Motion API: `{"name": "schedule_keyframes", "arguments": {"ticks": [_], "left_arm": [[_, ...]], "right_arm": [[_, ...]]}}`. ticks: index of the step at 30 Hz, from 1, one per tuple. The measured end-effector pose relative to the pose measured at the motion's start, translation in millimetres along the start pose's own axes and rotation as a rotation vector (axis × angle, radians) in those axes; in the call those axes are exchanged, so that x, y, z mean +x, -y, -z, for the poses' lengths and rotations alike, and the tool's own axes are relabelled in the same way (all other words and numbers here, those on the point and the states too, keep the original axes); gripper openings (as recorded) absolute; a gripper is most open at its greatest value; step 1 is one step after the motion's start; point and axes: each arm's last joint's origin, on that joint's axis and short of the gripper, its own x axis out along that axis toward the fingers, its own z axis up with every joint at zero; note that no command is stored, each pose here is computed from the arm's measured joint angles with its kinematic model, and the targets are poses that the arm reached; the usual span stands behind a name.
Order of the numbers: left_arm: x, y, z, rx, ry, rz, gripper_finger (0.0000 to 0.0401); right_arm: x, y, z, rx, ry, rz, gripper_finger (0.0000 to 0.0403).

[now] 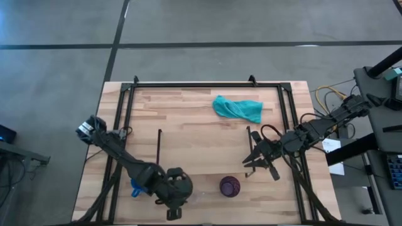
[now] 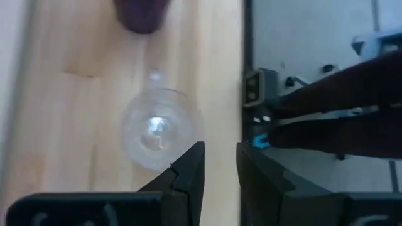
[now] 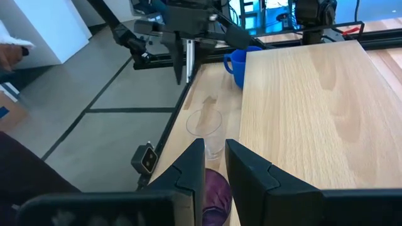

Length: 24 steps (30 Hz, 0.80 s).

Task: Stack small to large cups/mugs on shelf
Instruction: Put the transparent mug on the shelf

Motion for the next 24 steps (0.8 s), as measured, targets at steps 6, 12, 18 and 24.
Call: {"name": "schedule_keyframes", "arguments": {"ticks": [6,12,18,24], "left_arm": [[1,12,10,-0.006,-0.001,0.027,0.0077],[17,24,19,0.012,-0.007,0.049,0.0077],[44,28,23,0.036,-0.029,0.031,0.0077],[59,28,23,0.06,-0.06,-0.089,0.0077]], "right_arm": [[0,0,0,-0.026,0.0,0.0,0.0059],[0,0,0,-0.026,-0.001,0.001,0.0059],[0,0,0,-0.018,-0.001,0.001,0.0059],[0,0,0,-0.018,-0.001,0.001,0.0059]]}}
